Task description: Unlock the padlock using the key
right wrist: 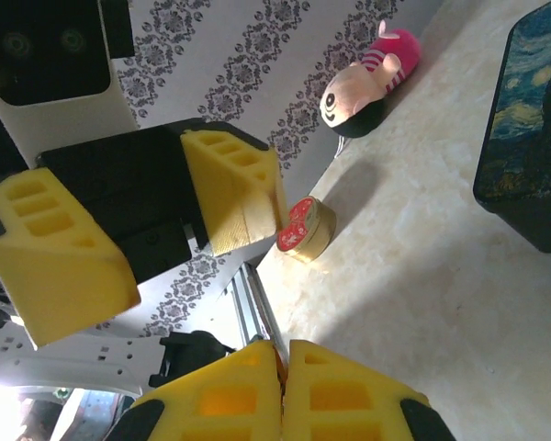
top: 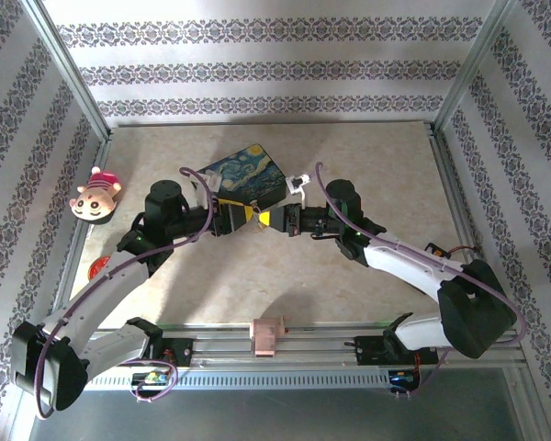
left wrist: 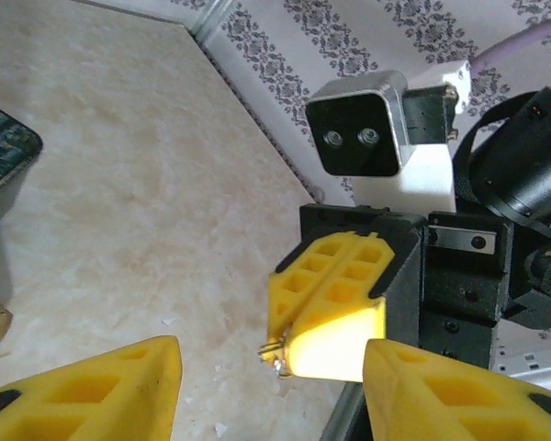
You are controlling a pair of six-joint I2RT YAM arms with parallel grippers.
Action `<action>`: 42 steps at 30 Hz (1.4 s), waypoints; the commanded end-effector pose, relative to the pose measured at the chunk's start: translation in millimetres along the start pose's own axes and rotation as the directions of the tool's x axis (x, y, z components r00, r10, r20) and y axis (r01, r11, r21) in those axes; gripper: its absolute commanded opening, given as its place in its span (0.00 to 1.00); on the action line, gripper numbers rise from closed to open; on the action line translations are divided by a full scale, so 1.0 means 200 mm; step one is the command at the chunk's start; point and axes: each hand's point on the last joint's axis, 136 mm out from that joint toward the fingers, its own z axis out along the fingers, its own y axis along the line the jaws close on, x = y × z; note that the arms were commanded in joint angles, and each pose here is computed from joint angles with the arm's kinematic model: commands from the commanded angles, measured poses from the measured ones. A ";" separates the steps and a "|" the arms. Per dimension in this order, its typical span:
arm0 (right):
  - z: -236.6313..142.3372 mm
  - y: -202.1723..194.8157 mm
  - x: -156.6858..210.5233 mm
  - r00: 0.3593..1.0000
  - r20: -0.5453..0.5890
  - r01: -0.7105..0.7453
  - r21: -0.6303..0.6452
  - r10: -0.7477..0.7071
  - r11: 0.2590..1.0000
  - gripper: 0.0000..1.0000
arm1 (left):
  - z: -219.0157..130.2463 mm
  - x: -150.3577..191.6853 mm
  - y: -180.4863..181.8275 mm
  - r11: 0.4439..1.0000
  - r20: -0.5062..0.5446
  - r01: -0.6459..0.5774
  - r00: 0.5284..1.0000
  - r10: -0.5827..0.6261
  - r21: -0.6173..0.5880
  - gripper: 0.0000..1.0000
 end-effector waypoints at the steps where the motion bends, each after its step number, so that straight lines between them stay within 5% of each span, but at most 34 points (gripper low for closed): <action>1: -0.01 0.10 -0.06 0.999 0.044 0.026 -0.017 -0.026 1.000 0.00 | 0.02 -0.03 -0.12 0.993 0.013 0.001 1.000 -0.002 0.117 0.48; 16: -0.03 0.23 -0.08 0.999 0.042 0.020 -0.078 -0.017 0.997 0.00 | 0.06 -0.02 -0.12 0.984 -0.014 0.079 0.997 -0.078 0.162 0.37; 27: -0.01 0.24 -0.06 1.000 0.016 0.020 -0.093 -0.019 0.995 0.00 | 0.08 -0.05 -0.19 0.956 -0.009 0.116 0.993 -0.118 0.270 0.00; 31: -0.02 0.24 -0.07 0.999 0.025 0.037 -0.096 -0.035 0.995 0.01 | 0.07 -0.06 -0.18 0.954 -0.005 0.136 0.990 -0.140 0.267 0.00; 36: -0.04 0.27 -0.07 0.996 0.053 0.071 -0.118 -0.066 0.990 0.29 | 0.05 -0.09 -0.20 0.941 0.004 0.149 0.987 -0.158 0.305 0.00; 42: -0.04 0.36 -0.09 0.993 0.063 0.104 -0.174 -0.095 0.979 0.33 | 0.04 -0.09 -0.20 0.941 0.006 0.147 0.988 -0.157 0.303 0.00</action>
